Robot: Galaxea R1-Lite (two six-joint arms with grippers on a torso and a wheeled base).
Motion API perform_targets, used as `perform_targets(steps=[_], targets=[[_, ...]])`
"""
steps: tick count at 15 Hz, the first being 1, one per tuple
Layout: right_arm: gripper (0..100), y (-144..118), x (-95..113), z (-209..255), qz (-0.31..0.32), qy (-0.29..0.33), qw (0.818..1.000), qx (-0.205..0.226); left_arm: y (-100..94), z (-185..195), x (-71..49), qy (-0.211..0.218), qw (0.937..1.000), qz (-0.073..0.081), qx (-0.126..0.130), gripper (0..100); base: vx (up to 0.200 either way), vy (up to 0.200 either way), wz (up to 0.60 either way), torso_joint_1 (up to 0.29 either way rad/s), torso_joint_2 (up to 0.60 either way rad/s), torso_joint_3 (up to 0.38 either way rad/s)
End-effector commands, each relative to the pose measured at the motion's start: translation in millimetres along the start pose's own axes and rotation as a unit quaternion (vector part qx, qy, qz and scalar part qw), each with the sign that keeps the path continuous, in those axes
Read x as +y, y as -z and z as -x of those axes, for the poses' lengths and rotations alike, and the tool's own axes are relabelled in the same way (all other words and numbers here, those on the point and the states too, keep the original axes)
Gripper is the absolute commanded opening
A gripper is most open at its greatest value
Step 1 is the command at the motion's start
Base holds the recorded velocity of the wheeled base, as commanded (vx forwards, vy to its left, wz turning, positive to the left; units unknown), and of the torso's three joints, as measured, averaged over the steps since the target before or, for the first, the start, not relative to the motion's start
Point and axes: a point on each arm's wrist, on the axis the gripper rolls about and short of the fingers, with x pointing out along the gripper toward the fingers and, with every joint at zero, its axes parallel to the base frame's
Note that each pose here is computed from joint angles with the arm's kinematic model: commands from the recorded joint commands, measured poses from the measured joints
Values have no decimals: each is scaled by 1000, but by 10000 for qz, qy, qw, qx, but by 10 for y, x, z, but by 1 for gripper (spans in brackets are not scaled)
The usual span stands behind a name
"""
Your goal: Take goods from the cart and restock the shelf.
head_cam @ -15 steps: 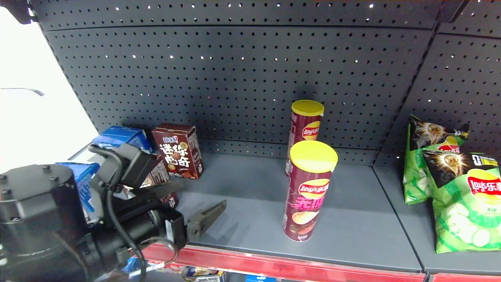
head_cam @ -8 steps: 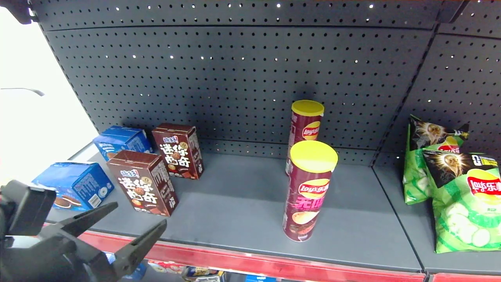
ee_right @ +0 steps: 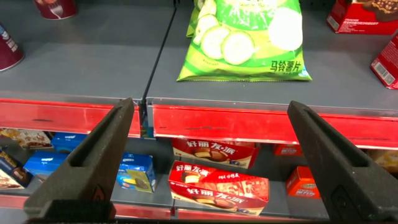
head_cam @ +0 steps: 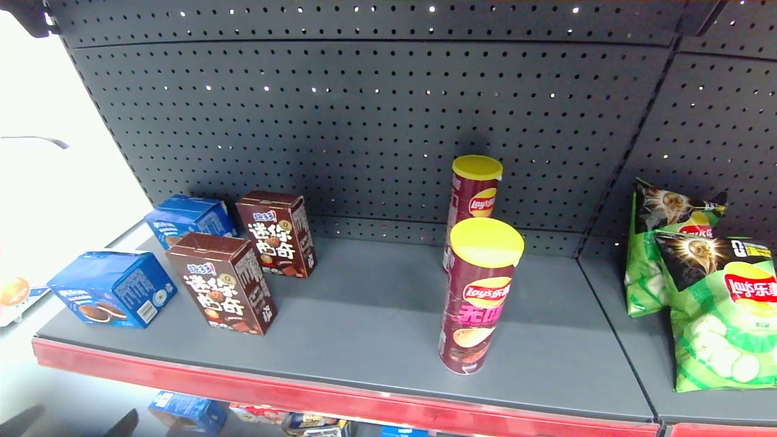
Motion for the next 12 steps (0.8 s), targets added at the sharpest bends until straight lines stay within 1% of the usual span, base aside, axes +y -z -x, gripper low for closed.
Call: perform_targets(steps=[1,2,3,4,5,6,7,8,9,10,11,12], targets=[[100,0,0,0,0,2,10000,3,191,208,107,-472,9980,214,-367,100,0,0,0,0,0,0],[100,0,0,0,0,2,10000,3,230,259,113,-376,9981,223,-441,100,0,0,0,0,0,0],[100,0,0,0,8,2,10000,3,250,305,117,-361,9974,153,-599,100,0,0,0,0,0,0],[100,0,0,0,0,2,10000,3,254,324,116,-334,9971,95,-677,100,0,0,0,0,0,0],[100,0,0,0,0,2,10000,3,313,360,114,-263,9976,22,-644,100,0,0,0,0,0,0],[100,0,0,0,0,2,10000,3,389,386,118,-314,9983,-25,-491,100,0,0,0,0,0,0],[100,0,0,0,0,2,10000,3,457,405,121,-433,9985,-97,-333,100,0,0,0,0,0,0],[100,0,0,0,0,2,10000,3,491,423,121,-577,9978,-113,-322,100,0,0,0,0,0,0],[100,0,0,0,0,2,10000,3,508,437,119,-664,9971,-97,-371,100,0,0,0,0,0,0],[100,0,0,0,0,2,10000,3,520,460,114,-755,9958,-72,-513,100,0,0,0,0,0,0],[100,0,0,0,0,2,10000,3,523,466,113,-753,9956,-77,-558,100,0,0,0,0,0,0],[100,0,0,0,0,2,10000,3,533,490,110,-724,9948,-95,-717,100,0,0,0,0,0,0]])
